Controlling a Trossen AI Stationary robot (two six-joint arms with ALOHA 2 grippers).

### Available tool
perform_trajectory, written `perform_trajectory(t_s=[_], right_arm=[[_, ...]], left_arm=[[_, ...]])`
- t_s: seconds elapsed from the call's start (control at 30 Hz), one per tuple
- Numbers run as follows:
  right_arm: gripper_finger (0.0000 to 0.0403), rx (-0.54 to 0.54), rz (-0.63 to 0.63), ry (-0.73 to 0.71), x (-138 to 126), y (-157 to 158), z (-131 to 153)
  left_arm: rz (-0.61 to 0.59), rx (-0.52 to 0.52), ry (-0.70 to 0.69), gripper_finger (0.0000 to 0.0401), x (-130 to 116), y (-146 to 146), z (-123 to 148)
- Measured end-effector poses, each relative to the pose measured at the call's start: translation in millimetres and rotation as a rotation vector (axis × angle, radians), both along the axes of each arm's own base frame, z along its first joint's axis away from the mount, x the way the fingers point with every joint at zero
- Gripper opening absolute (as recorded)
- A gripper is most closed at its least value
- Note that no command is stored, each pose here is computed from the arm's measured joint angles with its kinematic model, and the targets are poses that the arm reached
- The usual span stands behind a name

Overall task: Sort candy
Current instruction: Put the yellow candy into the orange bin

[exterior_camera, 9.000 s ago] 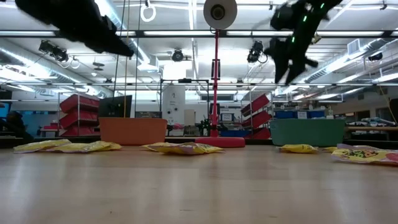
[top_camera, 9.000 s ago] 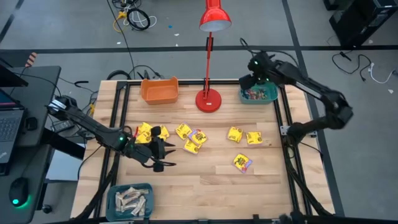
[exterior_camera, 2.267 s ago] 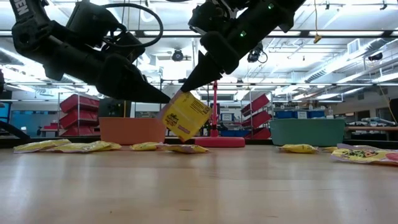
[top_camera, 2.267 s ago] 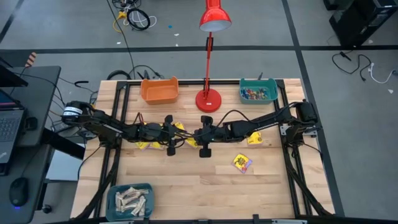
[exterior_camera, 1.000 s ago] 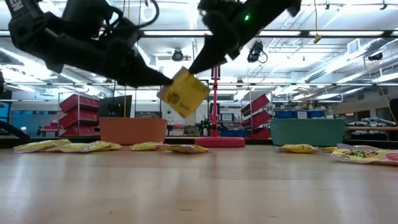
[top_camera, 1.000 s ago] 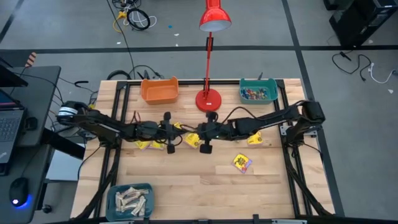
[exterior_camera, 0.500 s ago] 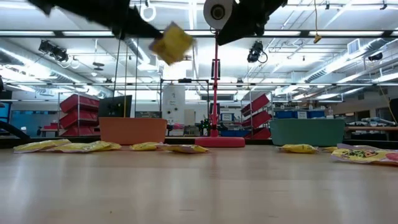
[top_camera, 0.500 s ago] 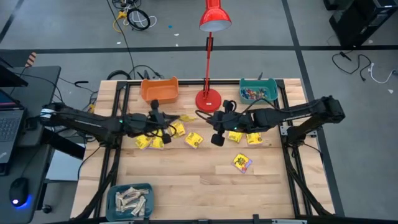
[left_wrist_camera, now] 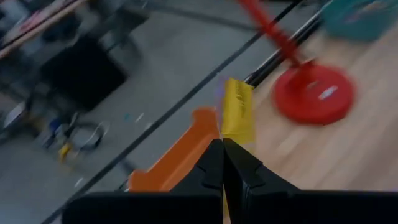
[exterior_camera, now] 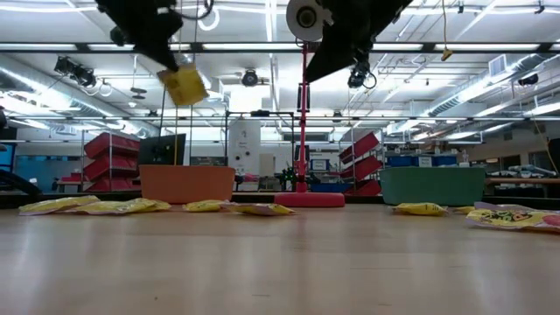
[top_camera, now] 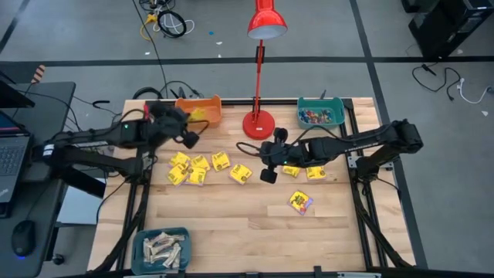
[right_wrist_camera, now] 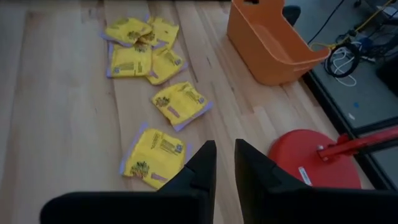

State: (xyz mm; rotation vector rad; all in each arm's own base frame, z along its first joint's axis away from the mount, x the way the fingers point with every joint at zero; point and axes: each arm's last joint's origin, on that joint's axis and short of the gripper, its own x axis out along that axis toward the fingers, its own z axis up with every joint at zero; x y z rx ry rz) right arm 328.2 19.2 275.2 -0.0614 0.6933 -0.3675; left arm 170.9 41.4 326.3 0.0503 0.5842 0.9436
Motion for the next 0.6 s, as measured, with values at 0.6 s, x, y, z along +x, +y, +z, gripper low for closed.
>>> perform_trajectory(t_s=[0.6], right_arm=[[0.0045,0.044,-0.08,0.088,-12,-10,-40]], left_arm=[[0.17,-0.251,0.13,0.0,-27,77,-19]])
